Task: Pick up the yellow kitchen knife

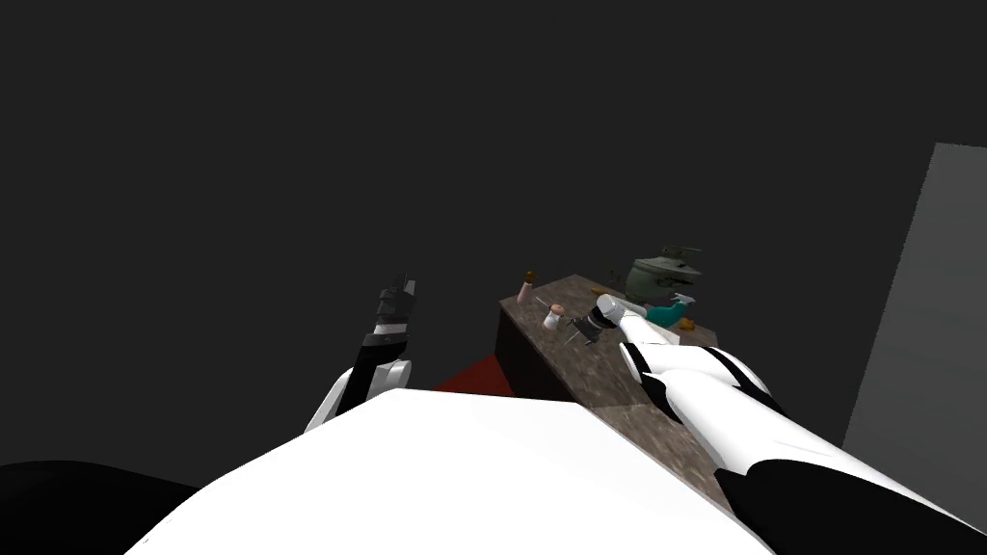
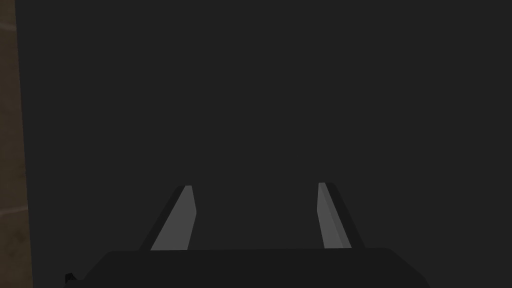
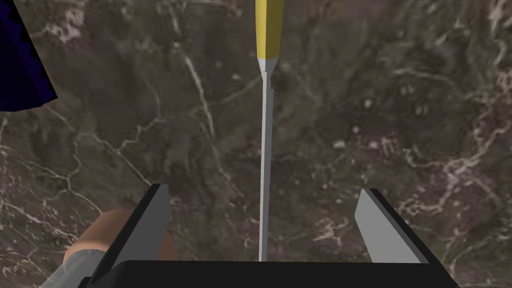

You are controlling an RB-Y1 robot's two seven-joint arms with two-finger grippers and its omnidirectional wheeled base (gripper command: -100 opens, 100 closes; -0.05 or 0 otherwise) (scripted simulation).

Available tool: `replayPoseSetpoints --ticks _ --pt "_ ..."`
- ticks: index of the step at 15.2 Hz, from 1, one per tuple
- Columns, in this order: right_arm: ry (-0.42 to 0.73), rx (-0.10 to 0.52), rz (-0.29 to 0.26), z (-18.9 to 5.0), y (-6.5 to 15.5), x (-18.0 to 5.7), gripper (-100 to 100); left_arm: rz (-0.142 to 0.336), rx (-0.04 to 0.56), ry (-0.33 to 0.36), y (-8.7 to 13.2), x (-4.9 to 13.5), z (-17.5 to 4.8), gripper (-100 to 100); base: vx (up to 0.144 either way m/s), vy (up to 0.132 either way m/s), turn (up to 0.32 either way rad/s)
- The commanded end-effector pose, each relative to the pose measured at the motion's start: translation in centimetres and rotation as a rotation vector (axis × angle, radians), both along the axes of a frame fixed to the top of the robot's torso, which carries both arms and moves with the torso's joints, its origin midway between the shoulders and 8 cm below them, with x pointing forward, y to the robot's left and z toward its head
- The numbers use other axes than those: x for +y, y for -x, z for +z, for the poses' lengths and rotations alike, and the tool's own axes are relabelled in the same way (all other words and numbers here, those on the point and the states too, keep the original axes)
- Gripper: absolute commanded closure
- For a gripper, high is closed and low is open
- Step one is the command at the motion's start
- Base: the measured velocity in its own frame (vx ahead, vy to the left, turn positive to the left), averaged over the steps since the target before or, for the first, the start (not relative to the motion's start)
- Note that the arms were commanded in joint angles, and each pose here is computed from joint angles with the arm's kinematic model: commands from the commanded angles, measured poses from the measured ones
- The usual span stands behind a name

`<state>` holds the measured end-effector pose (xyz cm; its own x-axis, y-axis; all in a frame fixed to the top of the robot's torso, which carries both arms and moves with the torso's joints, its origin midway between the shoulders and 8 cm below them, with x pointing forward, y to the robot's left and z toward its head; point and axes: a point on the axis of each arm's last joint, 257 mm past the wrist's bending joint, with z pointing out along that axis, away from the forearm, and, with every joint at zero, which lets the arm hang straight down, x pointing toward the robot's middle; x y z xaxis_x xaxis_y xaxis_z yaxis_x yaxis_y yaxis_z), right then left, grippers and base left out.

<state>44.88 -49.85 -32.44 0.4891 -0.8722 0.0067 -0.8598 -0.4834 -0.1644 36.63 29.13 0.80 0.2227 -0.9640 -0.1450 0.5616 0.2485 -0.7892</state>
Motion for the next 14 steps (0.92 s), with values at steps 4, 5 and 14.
replayPoseSetpoints --ticks 4,5,14 --pt "0.064 0.093 -0.022 -0.4 3.6 -3.7 -100 0.0 0.0 0.0 0.0 0.0 0.0 0 0.063 -0.006 0.188" --pt "0.064 0.093 -0.022 -0.4 3.6 -3.7 -100 0.0 0.0 0.0 0.0 0.0 0.0 0 0.028 -0.001 -0.026" --pt "0.091 0.13 -0.036 -2.3 5.6 -5.0 -100 0.0 0.0 0.0 0.0 0.0 0.0 0 0.019 -0.005 0.047"
